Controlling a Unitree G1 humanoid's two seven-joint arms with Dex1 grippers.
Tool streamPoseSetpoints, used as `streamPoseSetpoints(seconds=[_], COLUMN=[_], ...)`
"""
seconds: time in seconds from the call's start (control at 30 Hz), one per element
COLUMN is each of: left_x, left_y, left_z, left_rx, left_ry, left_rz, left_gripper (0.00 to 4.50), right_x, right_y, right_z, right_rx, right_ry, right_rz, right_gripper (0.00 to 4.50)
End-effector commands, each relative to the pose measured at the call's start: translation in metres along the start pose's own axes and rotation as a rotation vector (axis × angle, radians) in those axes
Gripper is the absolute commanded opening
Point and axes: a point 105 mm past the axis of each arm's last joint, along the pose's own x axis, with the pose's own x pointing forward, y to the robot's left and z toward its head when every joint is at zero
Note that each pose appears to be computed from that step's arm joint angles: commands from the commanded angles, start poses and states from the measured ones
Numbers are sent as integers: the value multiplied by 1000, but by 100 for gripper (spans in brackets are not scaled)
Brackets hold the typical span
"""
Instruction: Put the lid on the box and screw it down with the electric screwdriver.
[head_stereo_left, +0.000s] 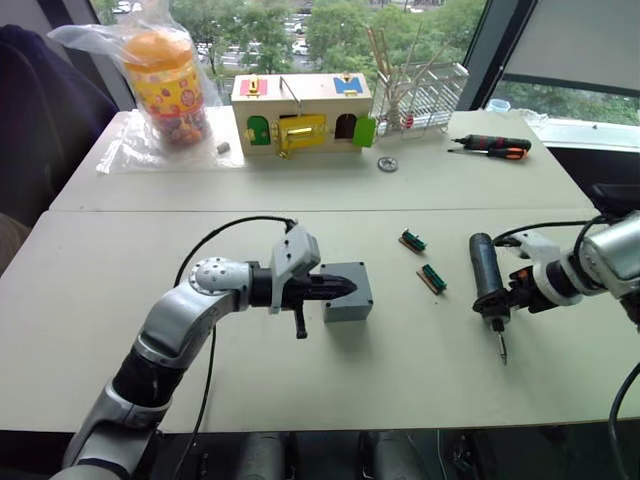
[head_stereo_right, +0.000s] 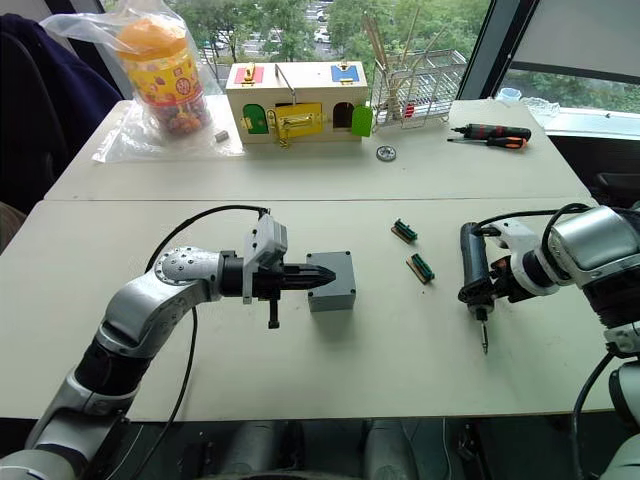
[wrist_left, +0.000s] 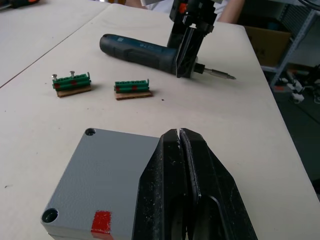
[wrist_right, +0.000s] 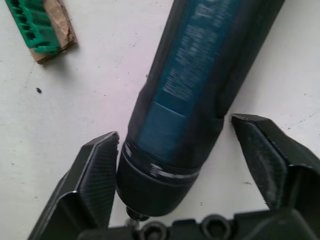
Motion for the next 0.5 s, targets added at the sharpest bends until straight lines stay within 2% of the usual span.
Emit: streamPoseSetpoints(seconds=[0.03,0.07,0.1,0.37,0.4,0.5], left_x=[-1,0,1,2,1,-6], left_y=[2,2,3,4,4,9], left_z=[10,10,10,8,8,9], left_rx=[44,43,43,45,45,30], left_ry=[-33,-34,-35,-36,-35,-39], left_rz=[12,13,14,10,11,21], left_gripper=[0,0,0,0,0,0], right_x=[12,13,13,11,9,-32], right_y=[-8,-10,-11,-21,-23,-24], right_z=[-10,-10,-10,-11,-8,38], right_rx=[1,17,24,65,82,164], right_ry=[56,58,58,57,37,-190], right_rz=[-7,-7,-6,-9,-10,14], right_gripper=[231,187,176,176,176,176])
